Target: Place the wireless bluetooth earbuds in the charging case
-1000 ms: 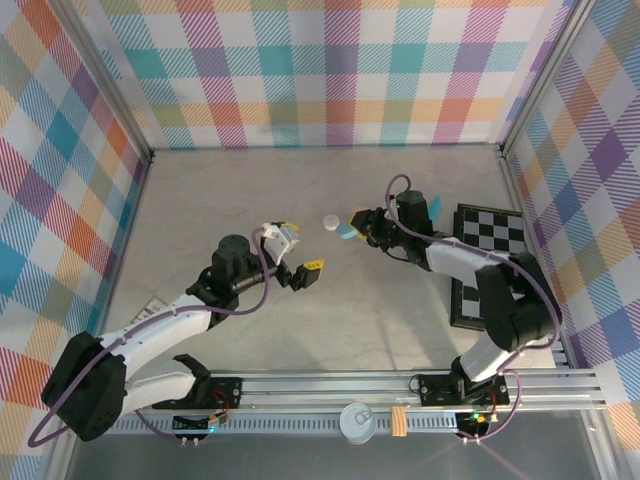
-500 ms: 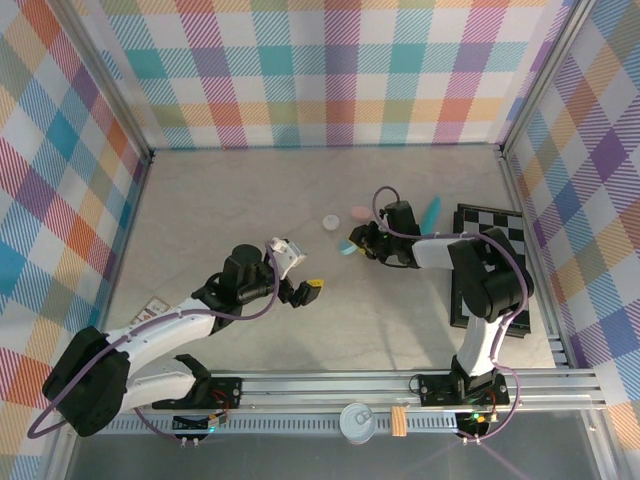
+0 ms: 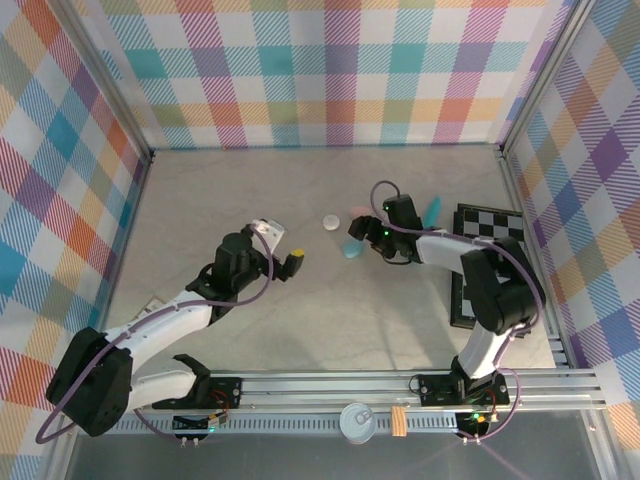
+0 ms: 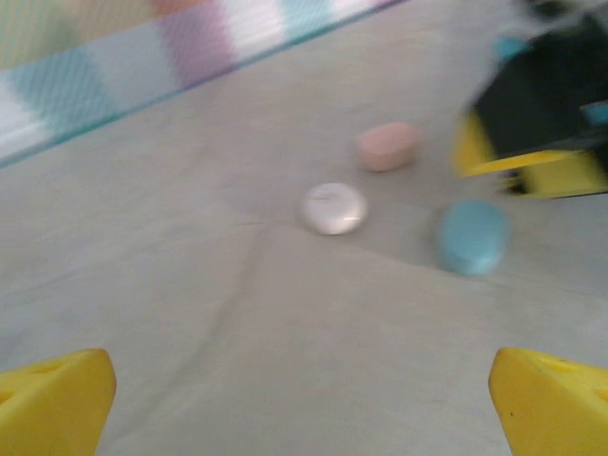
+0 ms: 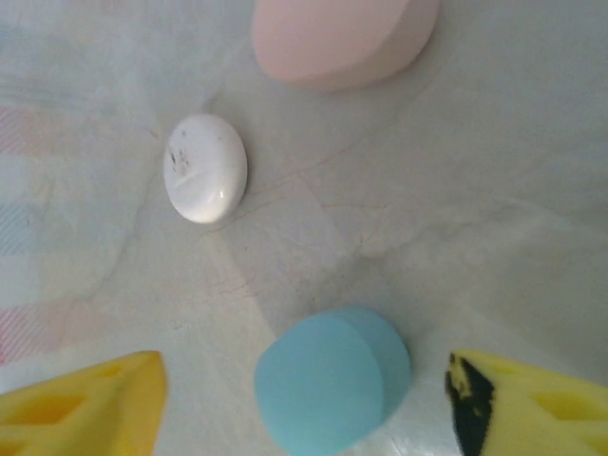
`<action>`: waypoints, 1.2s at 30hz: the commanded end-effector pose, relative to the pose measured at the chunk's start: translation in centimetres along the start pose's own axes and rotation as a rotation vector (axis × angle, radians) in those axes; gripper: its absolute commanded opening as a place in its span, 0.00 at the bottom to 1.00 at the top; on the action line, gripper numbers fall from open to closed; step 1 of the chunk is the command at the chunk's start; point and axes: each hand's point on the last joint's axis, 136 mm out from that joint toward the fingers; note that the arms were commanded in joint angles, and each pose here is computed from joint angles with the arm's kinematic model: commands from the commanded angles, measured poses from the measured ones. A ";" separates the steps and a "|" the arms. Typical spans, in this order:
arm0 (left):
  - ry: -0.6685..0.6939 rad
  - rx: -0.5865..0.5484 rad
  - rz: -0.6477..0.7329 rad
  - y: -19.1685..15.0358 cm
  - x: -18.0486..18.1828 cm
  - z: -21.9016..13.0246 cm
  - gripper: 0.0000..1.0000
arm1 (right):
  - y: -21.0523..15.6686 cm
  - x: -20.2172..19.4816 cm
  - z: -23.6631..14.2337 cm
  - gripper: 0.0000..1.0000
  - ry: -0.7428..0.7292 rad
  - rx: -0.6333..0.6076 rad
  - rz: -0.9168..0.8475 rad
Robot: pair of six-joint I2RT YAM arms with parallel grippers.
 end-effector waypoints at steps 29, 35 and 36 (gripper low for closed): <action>0.428 -0.090 -0.345 -7.8 17.3 1.8 1.00 | 6.9 -13.6 -13.7 0.99 -0.510 -0.662 -0.588; 0.424 -0.059 -0.372 -8.0 17.8 2.2 1.00 | 6.4 -14.2 -11.1 0.99 -0.444 -0.644 -0.634; 0.423 -0.034 -0.376 -8.1 17.9 2.5 1.00 | 6.4 -14.4 -10.7 0.99 -0.436 -0.636 -0.634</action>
Point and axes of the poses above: each hand's point on the last joint's axis, 136 mm out from that joint toward the fingers, its own z axis out along the fingers, its own x axis along the line the jaws close on, y = z × x, and after that the axes turned 9 degrees about -z, right-handed
